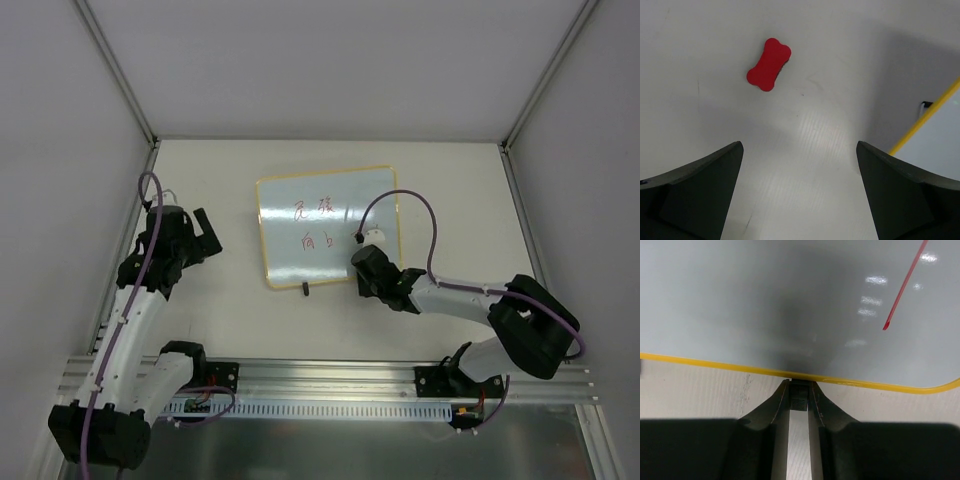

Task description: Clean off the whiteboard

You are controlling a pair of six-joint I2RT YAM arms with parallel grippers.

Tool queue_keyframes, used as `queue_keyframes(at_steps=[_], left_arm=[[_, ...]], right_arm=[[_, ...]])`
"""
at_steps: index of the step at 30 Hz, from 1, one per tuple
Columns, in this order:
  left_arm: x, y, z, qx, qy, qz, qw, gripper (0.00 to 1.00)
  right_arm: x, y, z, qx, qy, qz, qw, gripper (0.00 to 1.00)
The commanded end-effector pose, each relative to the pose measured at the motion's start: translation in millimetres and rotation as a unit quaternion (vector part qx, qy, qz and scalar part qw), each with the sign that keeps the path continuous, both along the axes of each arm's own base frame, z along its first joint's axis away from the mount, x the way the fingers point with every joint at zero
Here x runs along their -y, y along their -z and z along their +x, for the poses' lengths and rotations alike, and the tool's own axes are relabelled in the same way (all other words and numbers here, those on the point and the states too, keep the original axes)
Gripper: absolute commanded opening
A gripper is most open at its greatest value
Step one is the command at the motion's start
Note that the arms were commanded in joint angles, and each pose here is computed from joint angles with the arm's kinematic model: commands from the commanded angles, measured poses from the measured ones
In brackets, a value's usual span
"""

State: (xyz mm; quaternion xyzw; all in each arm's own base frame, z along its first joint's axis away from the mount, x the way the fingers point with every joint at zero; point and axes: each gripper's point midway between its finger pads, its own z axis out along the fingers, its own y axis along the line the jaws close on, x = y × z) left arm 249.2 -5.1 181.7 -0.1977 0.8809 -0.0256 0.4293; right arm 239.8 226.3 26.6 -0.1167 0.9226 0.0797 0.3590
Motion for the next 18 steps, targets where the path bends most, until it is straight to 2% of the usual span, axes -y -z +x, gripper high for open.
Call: queue_keyframes(at_steps=[1, 5, 12, 18], left_arm=[[-12, 27, 17, -0.039, -0.017, 0.031, 0.999, 0.99], [-24, 46, 44, -0.077, 0.003, 0.049, 0.996, 0.98], [-50, 86, 79, -0.154, 0.019, 0.017, 0.988, 0.97], [-42, 112, 94, -0.185, 0.059, -0.009, 0.981, 0.87]], right_arm=[[-11, -8, -13, 0.006, -0.063, 0.015, 0.998, 0.00], [-12, -11, -17, 0.012, -0.089, 0.016, 0.996, 0.00], [-9, -10, -22, 0.013, -0.100, 0.018, 0.995, 0.00], [-7, -9, -25, 0.011, -0.099, 0.020, 0.995, 0.00]])
